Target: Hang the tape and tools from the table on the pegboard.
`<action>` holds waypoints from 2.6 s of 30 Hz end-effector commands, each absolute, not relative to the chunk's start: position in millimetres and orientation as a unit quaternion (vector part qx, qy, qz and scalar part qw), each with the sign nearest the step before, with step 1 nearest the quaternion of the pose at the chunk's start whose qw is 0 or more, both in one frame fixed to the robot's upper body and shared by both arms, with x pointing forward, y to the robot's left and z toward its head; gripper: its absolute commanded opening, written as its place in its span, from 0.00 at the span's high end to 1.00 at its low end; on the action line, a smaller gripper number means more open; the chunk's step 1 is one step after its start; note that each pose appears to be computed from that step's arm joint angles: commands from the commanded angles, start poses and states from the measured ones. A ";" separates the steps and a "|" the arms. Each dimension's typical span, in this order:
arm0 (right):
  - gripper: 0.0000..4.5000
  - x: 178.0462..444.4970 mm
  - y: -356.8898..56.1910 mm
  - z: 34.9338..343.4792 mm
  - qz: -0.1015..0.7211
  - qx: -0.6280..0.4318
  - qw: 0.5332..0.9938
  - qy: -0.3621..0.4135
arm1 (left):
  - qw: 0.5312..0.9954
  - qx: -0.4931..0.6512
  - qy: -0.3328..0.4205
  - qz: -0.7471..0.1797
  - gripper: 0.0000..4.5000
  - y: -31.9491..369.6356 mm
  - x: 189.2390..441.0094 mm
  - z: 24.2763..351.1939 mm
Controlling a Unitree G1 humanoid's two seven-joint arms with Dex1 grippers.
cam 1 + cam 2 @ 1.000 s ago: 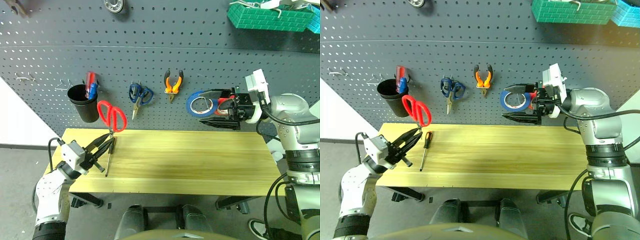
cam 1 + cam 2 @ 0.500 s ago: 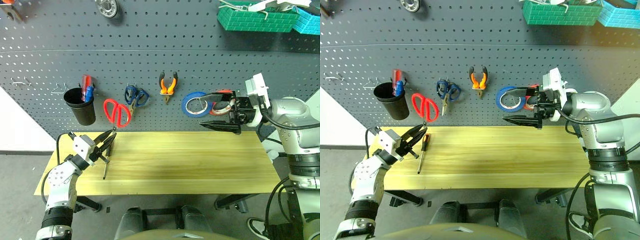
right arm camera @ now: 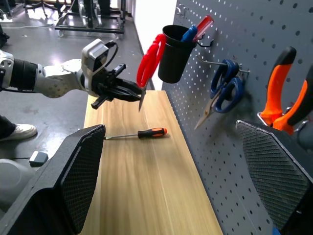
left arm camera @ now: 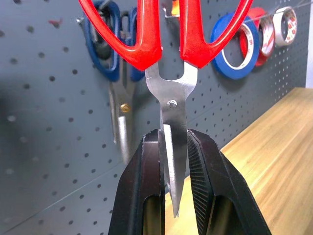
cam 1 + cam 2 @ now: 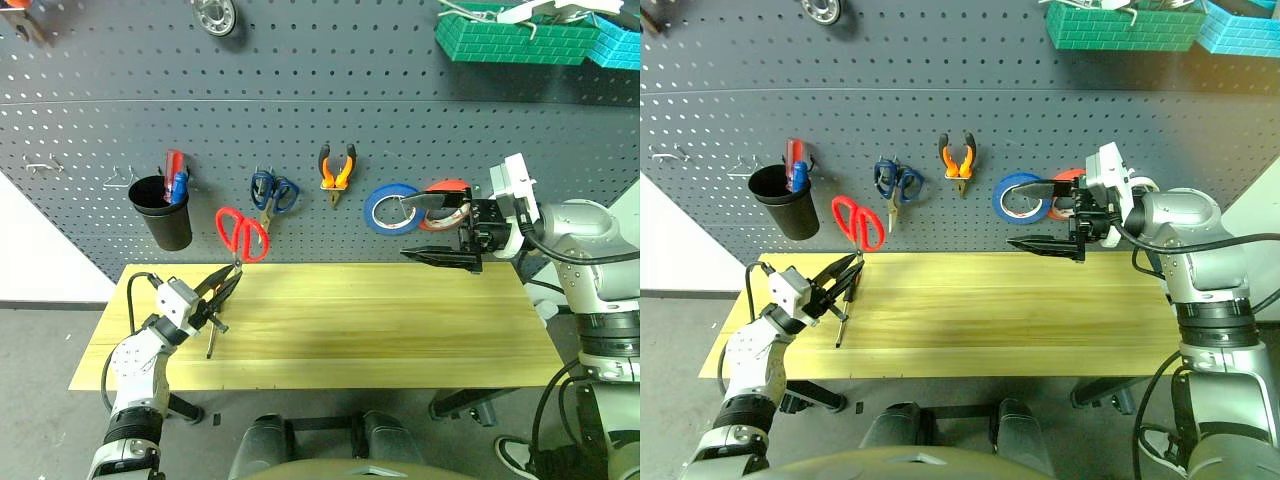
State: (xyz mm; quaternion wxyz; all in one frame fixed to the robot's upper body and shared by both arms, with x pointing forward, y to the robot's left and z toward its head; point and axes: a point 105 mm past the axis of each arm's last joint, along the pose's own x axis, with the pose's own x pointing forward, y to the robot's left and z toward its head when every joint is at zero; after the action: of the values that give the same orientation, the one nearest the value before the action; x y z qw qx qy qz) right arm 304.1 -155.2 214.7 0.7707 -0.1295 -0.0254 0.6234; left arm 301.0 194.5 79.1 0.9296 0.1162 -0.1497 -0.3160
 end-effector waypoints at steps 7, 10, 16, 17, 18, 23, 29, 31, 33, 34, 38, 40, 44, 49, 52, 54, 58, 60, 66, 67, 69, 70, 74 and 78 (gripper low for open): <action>0.00 301.5 -156.1 226.1 0.623 -0.150 0.766 -0.045 | 0.920 0.125 -0.201 -0.312 0.92 152.4 310.5 154.0; 0.00 300.9 -156.4 225.1 0.623 -0.151 0.766 -0.043 | 0.926 0.121 -0.187 -0.304 0.92 155.2 310.7 151.9; 0.00 300.1 -157.2 223.1 0.622 -0.153 0.767 -0.040 | 0.945 0.112 -0.152 -0.266 0.92 164.8 319.8 152.5; 0.00 300.1 -157.3 222.7 0.622 -0.153 0.767 -0.039 | 0.947 0.111 -0.149 -0.263 0.92 165.1 320.6 152.3; 0.00 300.1 -157.2 222.4 0.622 -0.154 0.767 -0.039 | 0.951 0.106 -0.137 -0.257 0.92 166.6 322.2 149.8; 0.00 301.1 -157.4 224.5 0.623 -0.156 0.766 -0.040 | 0.960 0.098 -0.083 -0.248 0.92 169.6 327.0 128.8; 0.00 302.3 -156.4 229.5 0.628 -0.151 0.763 -0.043 | 0.963 0.086 -0.040 -0.251 0.92 169.0 330.3 102.8; 0.00 303.9 -155.9 230.4 0.628 -0.152 0.762 -0.043 | 0.964 0.081 -0.030 -0.250 0.92 169.3 331.5 94.1; 0.00 305.2 -155.0 231.6 0.628 -0.152 0.762 -0.044 | 0.961 0.082 -0.032 -0.261 0.92 164.3 330.7 90.5; 0.00 305.5 -154.5 232.0 0.629 -0.153 0.761 -0.044 | 0.960 0.082 -0.034 -0.266 0.92 160.9 329.8 89.9; 0.00 304.9 -153.9 232.7 0.630 -0.155 0.760 -0.044 | 0.957 0.083 -0.029 -0.277 0.92 151.3 327.2 83.8; 0.00 304.7 -154.2 232.7 0.630 -0.155 0.760 -0.044 | 0.955 0.090 -0.039 -0.281 0.92 147.9 326.2 85.8; 0.00 302.3 -156.3 231.8 0.628 -0.157 0.761 -0.041 | 0.947 0.099 -0.091 -0.291 0.92 112.7 327.5 152.3; 0.00 300.9 -157.8 229.7 0.624 -0.156 0.764 -0.038 | 0.955 0.098 -0.074 -0.268 0.92 108.9 330.7 169.7; 0.00 300.3 -157.5 228.0 0.624 -0.155 0.765 -0.037 | 0.959 0.097 -0.068 -0.256 0.92 109.7 336.8 174.4; 0.00 300.1 -157.3 227.7 0.624 -0.155 0.765 -0.037 | 0.961 0.096 -0.063 -0.250 0.92 110.2 339.1 175.8; 0.00 300.2 -157.2 227.8 0.625 -0.156 0.764 -0.037 | 0.958 0.109 -0.063 -0.258 0.92 108.9 334.0 176.4; 0.00 299.6 -157.0 227.5 0.626 -0.156 0.763 -0.037 | 0.957 0.114 -0.058 -0.260 0.92 109.9 327.4 172.8; 0.00 297.7 -157.1 225.6 0.630 -0.156 0.760 -0.032 | 0.956 0.131 -0.048 -0.259 0.92 114.8 309.7 164.4; 0.00 297.7 -157.3 225.3 0.631 -0.156 0.760 -0.031 | 0.958 0.132 -0.044 -0.252 0.92 118.4 307.6 163.3; 0.00 298.4 -157.4 224.6 0.631 -0.156 0.759 -0.030 | 0.962 0.133 -0.040 -0.237 0.92 125.4 303.9 161.9; 0.00 298.7 -157.3 224.1 0.631 -0.157 0.759 -0.029 | 0.965 0.130 -0.037 -0.224 0.92 129.5 302.8 161.0; 0.00 298.5 -156.2 222.6 0.634 -0.158 0.757 -0.027 | 0.972 0.125 -0.026 -0.196 0.92 137.9 301.3 158.2; 0.00 298.9 -155.2 221.4 0.635 -0.159 0.755 -0.026 | 0.982 0.105 0.007 -0.155 0.92 152.7 304.0 147.4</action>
State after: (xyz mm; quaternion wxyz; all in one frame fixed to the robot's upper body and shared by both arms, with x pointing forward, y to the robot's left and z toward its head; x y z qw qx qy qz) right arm 301.0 -156.6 212.7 0.7604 -0.1452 -0.0111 0.6329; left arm 303.5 144.9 136.4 0.9783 0.1043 0.0234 -0.1772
